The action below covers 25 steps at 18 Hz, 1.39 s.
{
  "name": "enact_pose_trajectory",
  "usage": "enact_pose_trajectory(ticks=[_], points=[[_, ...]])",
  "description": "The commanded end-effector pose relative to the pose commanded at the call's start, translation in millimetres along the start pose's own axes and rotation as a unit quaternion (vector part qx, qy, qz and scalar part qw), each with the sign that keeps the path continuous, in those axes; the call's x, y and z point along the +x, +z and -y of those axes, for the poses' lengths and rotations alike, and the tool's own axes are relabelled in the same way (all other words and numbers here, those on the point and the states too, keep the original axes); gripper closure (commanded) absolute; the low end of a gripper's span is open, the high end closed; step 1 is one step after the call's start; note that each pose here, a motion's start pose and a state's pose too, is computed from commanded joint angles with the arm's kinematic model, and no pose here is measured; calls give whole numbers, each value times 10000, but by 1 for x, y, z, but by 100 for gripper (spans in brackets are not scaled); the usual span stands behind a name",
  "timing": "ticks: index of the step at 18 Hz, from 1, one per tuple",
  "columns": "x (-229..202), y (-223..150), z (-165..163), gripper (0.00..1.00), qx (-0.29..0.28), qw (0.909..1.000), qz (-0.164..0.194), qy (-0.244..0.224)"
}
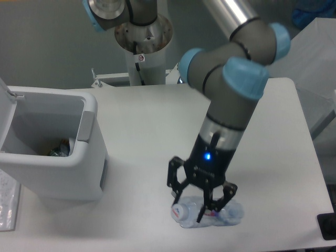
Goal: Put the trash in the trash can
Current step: 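Lift the bottle and carry it over the trash bin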
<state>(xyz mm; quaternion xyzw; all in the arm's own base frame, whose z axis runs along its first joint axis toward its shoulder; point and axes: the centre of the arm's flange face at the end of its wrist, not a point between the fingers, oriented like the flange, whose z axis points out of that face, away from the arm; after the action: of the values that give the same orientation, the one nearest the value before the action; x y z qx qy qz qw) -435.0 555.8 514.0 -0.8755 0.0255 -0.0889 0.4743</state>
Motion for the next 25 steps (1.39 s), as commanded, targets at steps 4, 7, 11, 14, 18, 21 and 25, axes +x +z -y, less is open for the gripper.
enact_pose_trajectory(ticks=[4,7,11,14,18,21,25], points=[[33,-16,27,73,402,9987,-323,-9],[65,-24,38,73,539,9973,-506,5],[104,-37,58,72,581,9961,-593,-313],[129,-40,71,72,594,9941,-694,-589],[167,-26,86,72,561,9893,-1022,-879],[188,-22,93,72,650,9795,-1487,-1196],[218,-25,100,72,725,9669,-1978,-1442]])
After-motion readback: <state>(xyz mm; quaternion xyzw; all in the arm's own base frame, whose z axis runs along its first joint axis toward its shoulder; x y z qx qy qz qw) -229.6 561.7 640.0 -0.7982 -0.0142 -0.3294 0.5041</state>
